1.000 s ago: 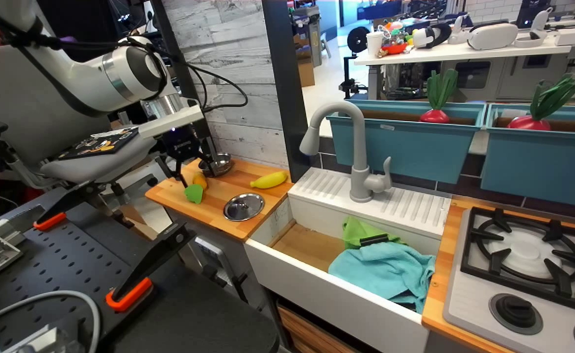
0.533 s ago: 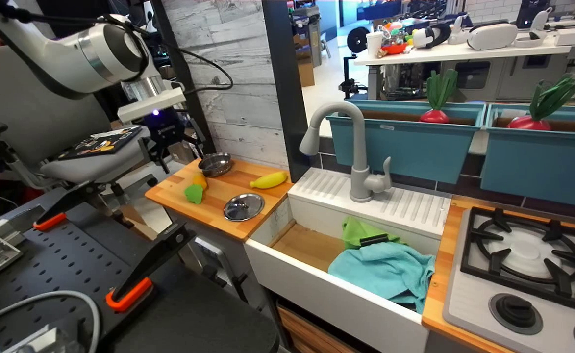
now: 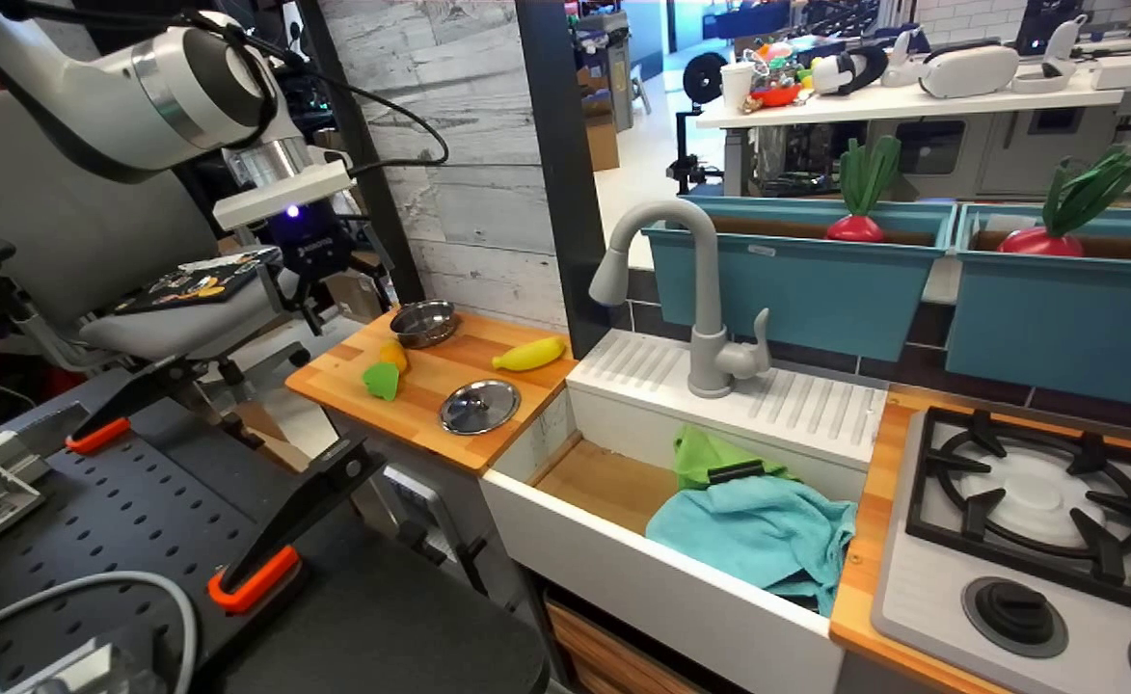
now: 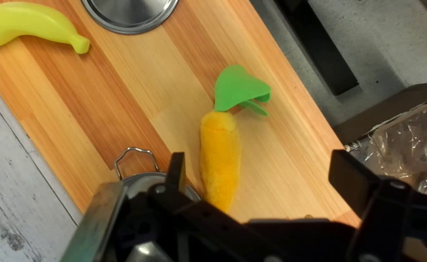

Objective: Take the carrot off of the metal bowl

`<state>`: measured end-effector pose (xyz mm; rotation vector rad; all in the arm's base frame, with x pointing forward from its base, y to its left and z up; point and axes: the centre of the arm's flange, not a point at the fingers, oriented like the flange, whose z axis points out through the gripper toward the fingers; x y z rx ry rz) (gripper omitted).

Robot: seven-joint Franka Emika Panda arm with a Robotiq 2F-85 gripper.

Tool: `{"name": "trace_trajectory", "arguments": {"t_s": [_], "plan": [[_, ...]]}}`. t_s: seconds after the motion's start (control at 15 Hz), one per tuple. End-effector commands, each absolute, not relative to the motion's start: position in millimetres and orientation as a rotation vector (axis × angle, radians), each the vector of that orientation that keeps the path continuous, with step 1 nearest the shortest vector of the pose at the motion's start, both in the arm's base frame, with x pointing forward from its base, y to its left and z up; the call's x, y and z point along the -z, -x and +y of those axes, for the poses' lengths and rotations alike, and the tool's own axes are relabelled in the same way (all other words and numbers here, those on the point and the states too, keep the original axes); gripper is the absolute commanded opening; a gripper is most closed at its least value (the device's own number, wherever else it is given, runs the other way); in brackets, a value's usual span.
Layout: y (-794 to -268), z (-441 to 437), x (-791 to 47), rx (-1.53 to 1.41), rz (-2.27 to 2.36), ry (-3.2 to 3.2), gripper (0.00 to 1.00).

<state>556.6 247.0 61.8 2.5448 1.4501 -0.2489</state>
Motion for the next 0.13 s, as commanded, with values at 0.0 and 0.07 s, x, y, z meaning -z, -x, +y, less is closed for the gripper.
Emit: {"name": "trace_trajectory", "arguments": {"t_s": [0.0, 0.07], "plan": [[-556.6, 247.0, -61.8, 0.249, 1.45, -2.545, 1.0], [-556.6, 246.9, -61.8, 0.249, 1.45, -2.545, 1.0]]}}
